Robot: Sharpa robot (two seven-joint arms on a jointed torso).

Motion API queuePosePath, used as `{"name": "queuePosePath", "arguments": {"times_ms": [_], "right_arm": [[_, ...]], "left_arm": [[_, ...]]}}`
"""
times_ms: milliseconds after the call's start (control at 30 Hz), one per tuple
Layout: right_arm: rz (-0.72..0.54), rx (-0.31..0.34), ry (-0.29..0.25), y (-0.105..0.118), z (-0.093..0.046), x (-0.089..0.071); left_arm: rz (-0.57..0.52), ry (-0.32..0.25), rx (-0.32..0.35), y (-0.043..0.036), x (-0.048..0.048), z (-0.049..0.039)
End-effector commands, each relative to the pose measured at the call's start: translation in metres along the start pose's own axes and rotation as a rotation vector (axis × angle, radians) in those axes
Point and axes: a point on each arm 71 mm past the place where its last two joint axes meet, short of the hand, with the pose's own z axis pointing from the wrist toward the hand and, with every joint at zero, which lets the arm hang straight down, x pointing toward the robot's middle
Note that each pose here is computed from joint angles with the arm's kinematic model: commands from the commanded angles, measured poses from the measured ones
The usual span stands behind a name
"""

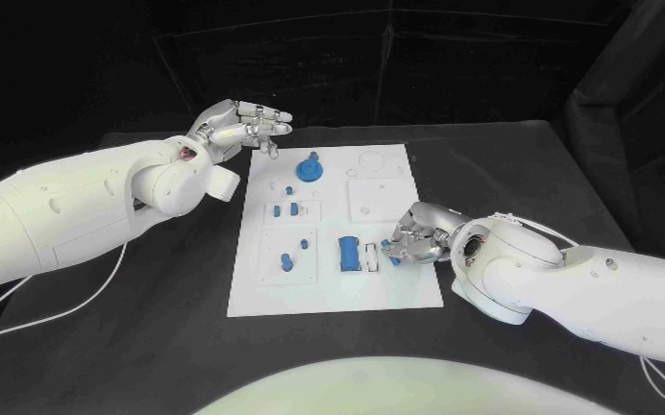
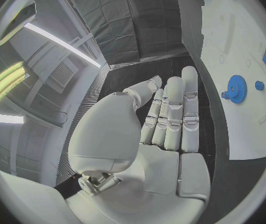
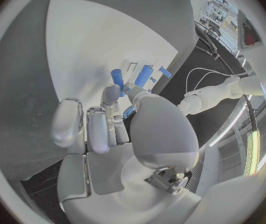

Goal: Assemble the parts on the task board

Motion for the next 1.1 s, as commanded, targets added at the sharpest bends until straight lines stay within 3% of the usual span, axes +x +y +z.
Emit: {"name": "queuePosePath", "arguments": {"times_ms": [33, 367, 800, 1100], "right_arm": [[0.080, 0.003, 0.020, 0.004, 0.002, 0.002], [0.083, -0.009, 0.045, 0.014, 0.008, 0.008], [0.051, 0.012, 0.092, 0.014, 0.012, 0.013], [0.023, 0.021, 0.096, 0.015, 0.014, 0.014]], "left_arm": [[-0.007, 0.012, 0.006, -0.0013, 0.0013, 0.0001], [-0.008, 0.013, 0.005, -0.0014, 0.0015, -0.0001], [-0.008, 0.015, 0.004, -0.0014, 0.0016, -0.0003], [-0.008, 0.014, 0.003, -0.0014, 0.0013, -0.0006]]}}
